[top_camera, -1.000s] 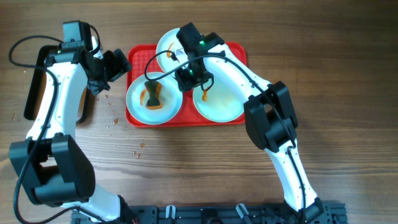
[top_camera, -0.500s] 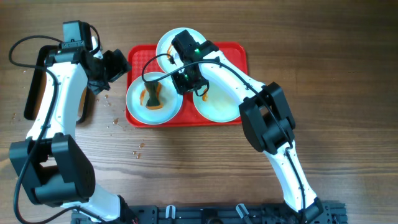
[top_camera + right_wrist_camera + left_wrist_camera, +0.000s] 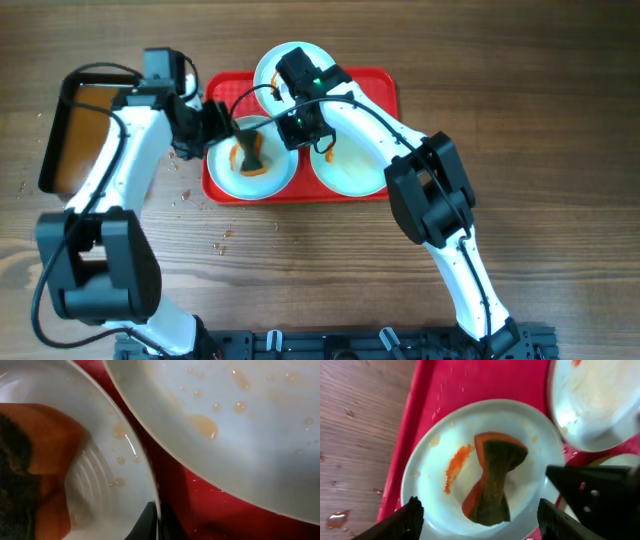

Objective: Clean dirty plates on tray and stack at the side
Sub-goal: 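Scrub the left plate with the sponge in the left gripper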

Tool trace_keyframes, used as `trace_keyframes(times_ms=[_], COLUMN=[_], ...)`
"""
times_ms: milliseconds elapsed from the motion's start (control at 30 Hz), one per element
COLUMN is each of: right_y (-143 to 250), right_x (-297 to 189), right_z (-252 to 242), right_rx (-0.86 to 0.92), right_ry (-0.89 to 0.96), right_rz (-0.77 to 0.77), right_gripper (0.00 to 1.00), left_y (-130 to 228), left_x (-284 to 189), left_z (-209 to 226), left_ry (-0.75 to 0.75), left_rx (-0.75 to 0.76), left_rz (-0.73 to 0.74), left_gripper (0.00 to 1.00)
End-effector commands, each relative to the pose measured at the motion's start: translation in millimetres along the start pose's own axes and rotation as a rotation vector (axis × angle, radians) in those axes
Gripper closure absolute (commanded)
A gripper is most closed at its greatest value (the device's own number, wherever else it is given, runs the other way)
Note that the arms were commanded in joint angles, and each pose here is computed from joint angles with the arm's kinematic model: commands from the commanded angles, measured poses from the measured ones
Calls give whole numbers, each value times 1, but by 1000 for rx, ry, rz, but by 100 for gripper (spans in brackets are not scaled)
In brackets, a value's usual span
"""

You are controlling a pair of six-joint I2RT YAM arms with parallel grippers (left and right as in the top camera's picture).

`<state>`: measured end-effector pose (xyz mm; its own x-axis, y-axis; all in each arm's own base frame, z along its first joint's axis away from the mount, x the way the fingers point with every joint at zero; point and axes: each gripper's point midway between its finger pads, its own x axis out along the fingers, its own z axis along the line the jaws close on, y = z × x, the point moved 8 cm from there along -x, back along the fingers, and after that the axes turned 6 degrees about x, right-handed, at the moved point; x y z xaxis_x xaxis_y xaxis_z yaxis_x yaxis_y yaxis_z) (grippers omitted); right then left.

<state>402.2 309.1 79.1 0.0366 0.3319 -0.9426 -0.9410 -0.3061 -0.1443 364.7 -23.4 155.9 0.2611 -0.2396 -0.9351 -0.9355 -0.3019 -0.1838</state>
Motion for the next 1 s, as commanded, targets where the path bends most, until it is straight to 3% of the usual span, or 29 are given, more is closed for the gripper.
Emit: trace_keyframes(times_ms=[0,133,433,667,833,967], right_y=[9,10,11,12,11,12], right_x=[17,17,17,17,17,17], right_z=[-12,-12,-12,-12,-12,-12], right_rx=[0,2,2,2,2,2], right_ry=[63,64,62,63,63,63], right_rz=[41,47,54,56,55,55], right_gripper=[96,96,96,95,95,95], left_y=[10,14,20,23,23,23], left_x=[27,38,63,71,72,77], left_z=[8,1,-10,-23,-23,-19], left_ry=[-4,76,78,61,58,31], left_rx=[-3,59,100,153,160,159], left_rz=[71,114,158,144,145,147], left_gripper=[30,34,37,51,72,74])
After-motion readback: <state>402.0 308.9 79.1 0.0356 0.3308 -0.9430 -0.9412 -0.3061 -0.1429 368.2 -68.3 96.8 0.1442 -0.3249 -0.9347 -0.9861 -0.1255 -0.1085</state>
